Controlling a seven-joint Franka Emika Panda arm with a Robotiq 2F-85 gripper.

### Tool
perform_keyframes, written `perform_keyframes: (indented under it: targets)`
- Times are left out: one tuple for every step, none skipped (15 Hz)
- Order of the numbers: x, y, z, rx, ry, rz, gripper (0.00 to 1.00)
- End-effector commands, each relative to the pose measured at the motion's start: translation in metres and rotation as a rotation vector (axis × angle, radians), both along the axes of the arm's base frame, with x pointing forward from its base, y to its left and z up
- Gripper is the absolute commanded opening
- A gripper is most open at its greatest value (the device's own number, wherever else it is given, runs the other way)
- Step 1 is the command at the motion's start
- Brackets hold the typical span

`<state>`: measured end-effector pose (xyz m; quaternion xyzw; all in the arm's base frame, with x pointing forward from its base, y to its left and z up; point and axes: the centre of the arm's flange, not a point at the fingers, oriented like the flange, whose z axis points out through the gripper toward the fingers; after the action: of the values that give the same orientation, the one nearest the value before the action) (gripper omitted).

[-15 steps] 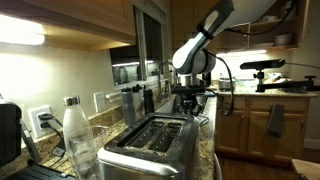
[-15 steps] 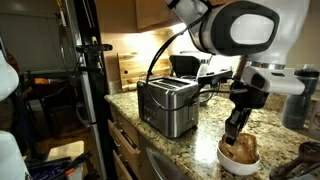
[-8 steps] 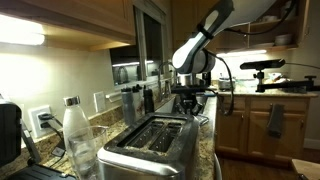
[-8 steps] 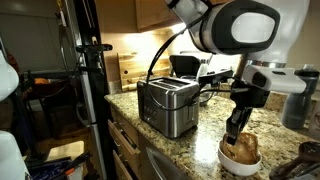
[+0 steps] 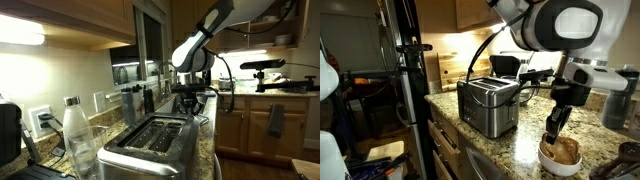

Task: Put the slices of bread in the toaster

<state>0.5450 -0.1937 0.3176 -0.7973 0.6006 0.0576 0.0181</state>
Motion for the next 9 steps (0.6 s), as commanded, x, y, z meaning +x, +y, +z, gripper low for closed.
perform_keyframes:
  targets:
    - [-0.001,0.001,0.014,-0.011,0.045,-0.013,0.09]
    - [-0.001,0.001,0.015,-0.011,0.052,-0.010,0.09]
    - [0.000,0.001,0.017,-0.012,0.056,-0.008,0.09]
    - [0.001,0.002,0.020,-0.015,0.058,-0.007,0.09]
    - [0.001,0.002,0.023,-0.018,0.061,-0.007,0.09]
    - [0.001,0.002,0.026,-0.021,0.064,-0.008,0.09]
    - [0.001,0.003,0.029,-0.025,0.066,-0.006,0.09]
    - [0.001,0.003,0.032,-0.031,0.066,-0.006,0.09]
    - [0.001,0.003,0.035,-0.038,0.065,-0.006,0.09]
